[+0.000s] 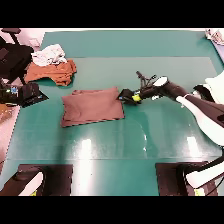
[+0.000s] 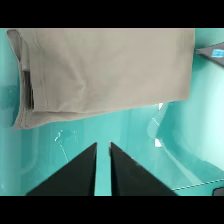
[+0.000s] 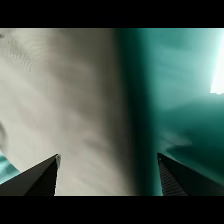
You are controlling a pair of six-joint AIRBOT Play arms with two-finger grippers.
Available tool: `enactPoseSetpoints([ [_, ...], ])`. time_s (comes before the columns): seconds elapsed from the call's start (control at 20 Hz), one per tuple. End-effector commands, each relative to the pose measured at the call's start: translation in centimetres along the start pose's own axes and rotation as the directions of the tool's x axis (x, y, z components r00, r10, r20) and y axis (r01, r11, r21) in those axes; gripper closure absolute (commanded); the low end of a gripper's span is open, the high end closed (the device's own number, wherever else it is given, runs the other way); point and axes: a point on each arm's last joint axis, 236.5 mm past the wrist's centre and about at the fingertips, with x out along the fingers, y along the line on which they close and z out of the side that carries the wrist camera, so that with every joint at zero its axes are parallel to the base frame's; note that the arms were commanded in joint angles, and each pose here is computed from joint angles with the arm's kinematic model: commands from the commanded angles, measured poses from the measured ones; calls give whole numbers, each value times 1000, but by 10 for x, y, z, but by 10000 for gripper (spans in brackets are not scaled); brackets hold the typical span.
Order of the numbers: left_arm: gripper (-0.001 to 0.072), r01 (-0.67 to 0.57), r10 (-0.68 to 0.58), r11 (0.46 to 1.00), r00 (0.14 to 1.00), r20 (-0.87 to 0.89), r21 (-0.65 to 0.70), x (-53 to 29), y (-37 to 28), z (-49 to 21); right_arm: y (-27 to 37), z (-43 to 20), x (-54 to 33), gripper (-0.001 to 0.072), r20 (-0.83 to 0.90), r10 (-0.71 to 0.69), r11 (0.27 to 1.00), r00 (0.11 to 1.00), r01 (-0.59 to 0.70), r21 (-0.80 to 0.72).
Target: Fold the shirts.
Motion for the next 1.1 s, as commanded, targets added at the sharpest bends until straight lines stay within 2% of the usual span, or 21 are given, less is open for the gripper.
enactPoseSetpoints([
  [0.0,592,-2,2,1000,1000,-10,2,-1,0,-3,37,-17,52,17,23,77,997,997,-77,-20],
  [0.05,593,-2,2,1000,1000,-11,2,-1,0,-3,55,-20,64,48,20,93,994,995,-92,-53],
  [0.15,592,-3,3,1000,1000,-15,3,-1,1,-4,98,-16,69,446,38,133,980,990,-125,-157],
  [0.2,592,-4,4,1000,1000,-23,3,-1,1,-6,126,-4,56,616,72,167,965,983,-149,-215],
  [0.25,592,-5,5,1000,1000,-29,4,-1,1,-7,152,9,35,691,114,189,947,975,-151,-283],
  [0.35,593,-7,7,1000,999,-46,6,-1,2,-11,181,48,-35,692,256,137,933,957,-37,-358],
  [0.45,592,-5,5,1000,998,-59,5,-1,1,-14,165,90,-129,692,436,-55,911,899,223,-346],
  [0.55,593,11,-11,1000,997,-70,3,-1,-3,-17,117,118,-241,693,569,-291,861,769,469,-194],
  [0.65,593,50,-51,999,996,-75,-4,-1,-12,-18,62,131,-356,693,639,-451,812,623,584,3],
  [0.75,593,84,-85,996,994,-66,-11,-2,-20,-16,10,135,-455,693,681,-538,793,497,572,209],
  [0.85,593,111,-112,994,992,-65,-19,-3,-27,-15,-33,128,-531,694,710,-574,792,408,498,354],
  [1.05,593,153,-155,988,986,-58,-29,-4,-37,-14,-95,106,-620,693,748,-553,832,367,289,473],
])
